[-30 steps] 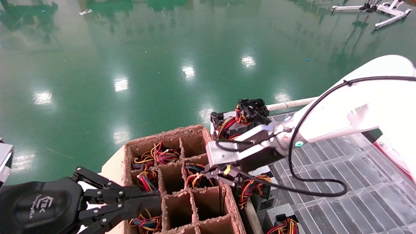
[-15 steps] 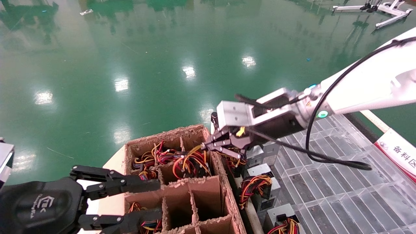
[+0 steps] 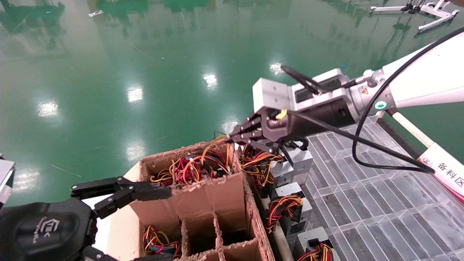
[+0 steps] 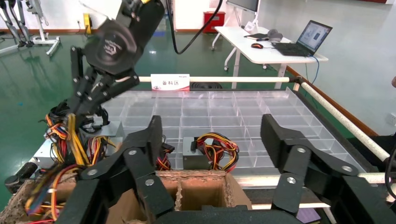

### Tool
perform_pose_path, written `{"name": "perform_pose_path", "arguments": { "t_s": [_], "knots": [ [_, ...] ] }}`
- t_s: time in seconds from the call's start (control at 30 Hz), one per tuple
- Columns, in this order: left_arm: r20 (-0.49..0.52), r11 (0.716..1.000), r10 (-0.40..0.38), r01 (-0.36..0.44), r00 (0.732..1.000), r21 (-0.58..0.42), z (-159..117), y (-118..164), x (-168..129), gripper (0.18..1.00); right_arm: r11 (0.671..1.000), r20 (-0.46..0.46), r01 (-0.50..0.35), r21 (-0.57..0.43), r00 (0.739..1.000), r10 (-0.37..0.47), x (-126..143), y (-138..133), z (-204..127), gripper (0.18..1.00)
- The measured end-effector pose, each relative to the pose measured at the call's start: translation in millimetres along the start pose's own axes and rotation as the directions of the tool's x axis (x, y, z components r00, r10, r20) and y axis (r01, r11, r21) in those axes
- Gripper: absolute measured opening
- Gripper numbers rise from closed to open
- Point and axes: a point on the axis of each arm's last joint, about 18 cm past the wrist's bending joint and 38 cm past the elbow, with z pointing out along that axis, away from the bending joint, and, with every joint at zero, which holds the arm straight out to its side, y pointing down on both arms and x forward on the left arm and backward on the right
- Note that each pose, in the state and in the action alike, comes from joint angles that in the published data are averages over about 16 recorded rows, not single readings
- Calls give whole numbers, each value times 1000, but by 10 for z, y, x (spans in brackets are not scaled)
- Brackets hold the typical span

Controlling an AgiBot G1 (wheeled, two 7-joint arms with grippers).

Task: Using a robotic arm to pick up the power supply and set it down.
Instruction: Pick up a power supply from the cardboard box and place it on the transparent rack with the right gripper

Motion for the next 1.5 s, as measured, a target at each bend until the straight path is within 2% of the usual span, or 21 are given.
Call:
{"name": "perform_pose_path", "arguments": {
  "t_s": [0.37,0.57,0.97,1.27,1.5],
  "knots": [
    [0,1000,0,0,1000,0,0,0,0,891,988,-114,-37,148,992,55,225,-276,-304,193],
    [0,1000,0,0,1000,0,0,0,0,959,974,-170,-36,222,983,75,351,-460,-536,193],
    [0,1000,0,0,1000,0,0,0,0,1000,952,-241,11,305,968,66,452,-709,-1013,193],
    [0,1000,0,0,1000,0,0,0,0,1000,941,-236,7,339,969,77,353,-672,-1142,192],
    [0,1000,0,0,1000,0,0,0,0,1000,917,-230,-14,399,966,115,270,-651,-1216,192]
  ]
}}
